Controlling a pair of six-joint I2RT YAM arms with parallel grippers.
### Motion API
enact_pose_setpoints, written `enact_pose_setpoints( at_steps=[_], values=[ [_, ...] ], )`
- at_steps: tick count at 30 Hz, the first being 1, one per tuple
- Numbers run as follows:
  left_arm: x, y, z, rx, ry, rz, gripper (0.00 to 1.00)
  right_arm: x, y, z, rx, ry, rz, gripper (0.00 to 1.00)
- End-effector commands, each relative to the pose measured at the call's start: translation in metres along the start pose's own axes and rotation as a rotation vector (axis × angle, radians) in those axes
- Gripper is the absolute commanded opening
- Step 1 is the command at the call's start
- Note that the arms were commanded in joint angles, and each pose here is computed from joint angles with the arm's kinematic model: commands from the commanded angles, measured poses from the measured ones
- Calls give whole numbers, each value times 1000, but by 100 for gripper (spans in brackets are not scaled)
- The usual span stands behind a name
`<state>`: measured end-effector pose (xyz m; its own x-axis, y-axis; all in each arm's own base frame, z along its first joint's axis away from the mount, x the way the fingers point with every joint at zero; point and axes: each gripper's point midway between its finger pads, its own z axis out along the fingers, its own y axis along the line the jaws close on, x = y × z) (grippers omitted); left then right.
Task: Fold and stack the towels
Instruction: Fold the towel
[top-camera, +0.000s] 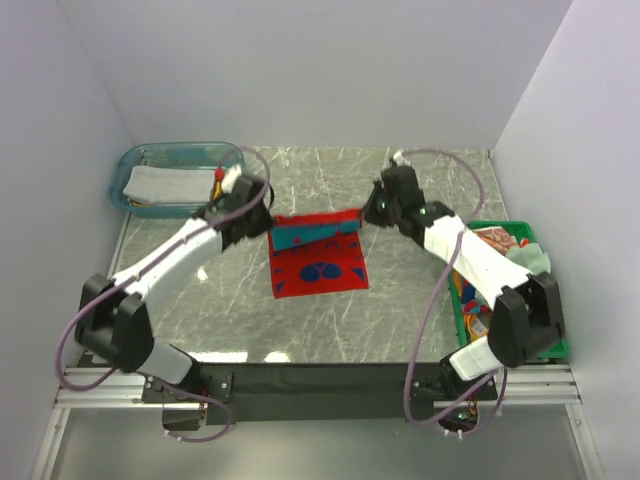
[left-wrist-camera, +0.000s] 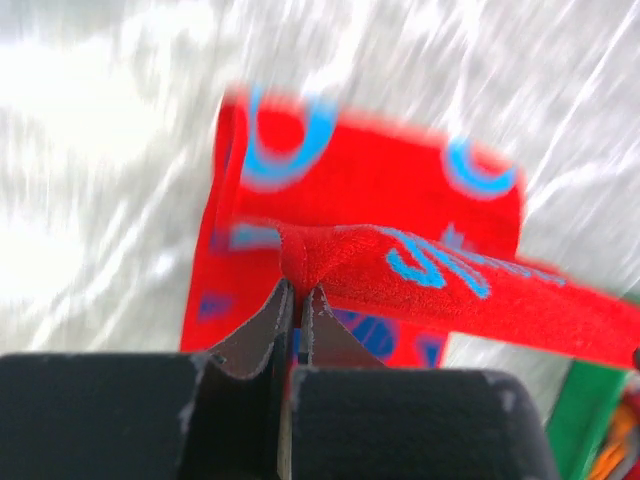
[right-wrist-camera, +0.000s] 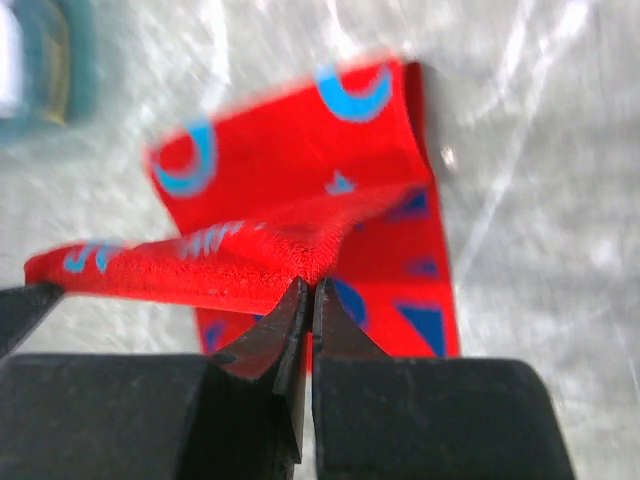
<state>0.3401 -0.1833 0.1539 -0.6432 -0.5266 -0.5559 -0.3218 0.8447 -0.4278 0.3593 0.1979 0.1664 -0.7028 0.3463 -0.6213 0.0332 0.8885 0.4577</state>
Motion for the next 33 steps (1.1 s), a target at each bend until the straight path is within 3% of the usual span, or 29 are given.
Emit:
enact_pose_setpoints(
  at_steps=[1,10,15,23,33],
  values=[
    [-61,-4,14,-25,-90,49,1,-50,1,15,33,-67,-40,0],
    [-173,-46,60,41,-212,42,1,-142,37,68,-44,-198,-97,0],
    [-197,-53,85,58,-235,67,1,-175,55,86,-97,-241,-127,0],
    [-173,-46,83,96,-167,55,1,-149,46,89,-119,-182,-122,0],
    [-92,-17,58,132,22,24,2,-74,15,65,-130,-51,-91,0]
  ],
)
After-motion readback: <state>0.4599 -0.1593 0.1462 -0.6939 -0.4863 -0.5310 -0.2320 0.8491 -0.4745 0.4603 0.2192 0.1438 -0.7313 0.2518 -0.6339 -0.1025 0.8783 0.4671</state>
